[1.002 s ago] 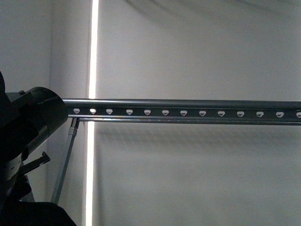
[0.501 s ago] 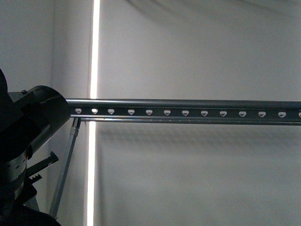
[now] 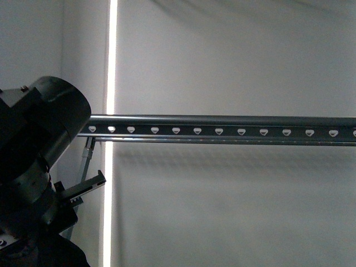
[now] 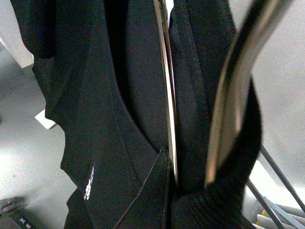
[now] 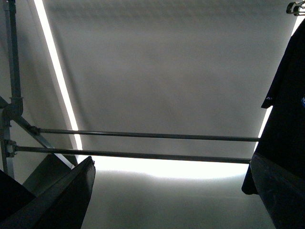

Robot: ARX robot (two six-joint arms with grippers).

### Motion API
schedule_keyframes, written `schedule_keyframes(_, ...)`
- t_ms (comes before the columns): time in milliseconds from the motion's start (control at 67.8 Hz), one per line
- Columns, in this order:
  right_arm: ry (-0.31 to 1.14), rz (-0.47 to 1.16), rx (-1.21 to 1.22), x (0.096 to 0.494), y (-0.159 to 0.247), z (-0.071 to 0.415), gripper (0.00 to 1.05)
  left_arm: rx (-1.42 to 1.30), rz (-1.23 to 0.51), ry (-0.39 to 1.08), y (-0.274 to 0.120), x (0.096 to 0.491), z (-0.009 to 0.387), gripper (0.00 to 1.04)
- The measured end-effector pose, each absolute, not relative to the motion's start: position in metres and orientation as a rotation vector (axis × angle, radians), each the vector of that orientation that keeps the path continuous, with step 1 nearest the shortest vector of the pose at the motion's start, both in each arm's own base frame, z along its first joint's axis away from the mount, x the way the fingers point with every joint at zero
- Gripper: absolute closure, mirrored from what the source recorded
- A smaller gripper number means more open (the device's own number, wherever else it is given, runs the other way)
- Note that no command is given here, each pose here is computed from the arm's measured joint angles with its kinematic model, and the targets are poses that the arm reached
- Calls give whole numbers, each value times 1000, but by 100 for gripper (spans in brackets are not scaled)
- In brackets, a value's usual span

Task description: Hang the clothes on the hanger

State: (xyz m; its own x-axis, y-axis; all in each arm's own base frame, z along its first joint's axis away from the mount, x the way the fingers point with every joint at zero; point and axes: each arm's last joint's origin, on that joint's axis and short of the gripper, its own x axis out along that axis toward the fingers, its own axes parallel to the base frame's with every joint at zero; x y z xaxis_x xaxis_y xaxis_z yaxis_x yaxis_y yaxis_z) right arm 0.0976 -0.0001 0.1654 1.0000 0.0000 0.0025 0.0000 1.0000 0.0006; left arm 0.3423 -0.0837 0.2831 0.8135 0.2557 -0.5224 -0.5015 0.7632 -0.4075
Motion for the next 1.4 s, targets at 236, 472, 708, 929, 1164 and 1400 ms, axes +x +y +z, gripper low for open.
schedule_keyframes(236,-2,0,0,98,0,165,7,-415,209,386,-92,309,297,98)
schedule_keyframes(472,-2,0,1,98,0,165,7,-244,-63,403,-88,253,305,99)
schedule_keyframes(708,-2,0,0,98,0,165,7,10,-374,475,-84,235,297,99)
schedule_keyframes(929,-2,0,0,98,0,165,7,169,-634,406,-70,237,297,99)
schedule_keyframes(1164,-2,0,1,98,0,165,7,322,-818,235,-52,266,313,99)
schedule_keyframes(1400,-2,0,1,98,0,165,7,410,-1042,171,-52,287,323,99)
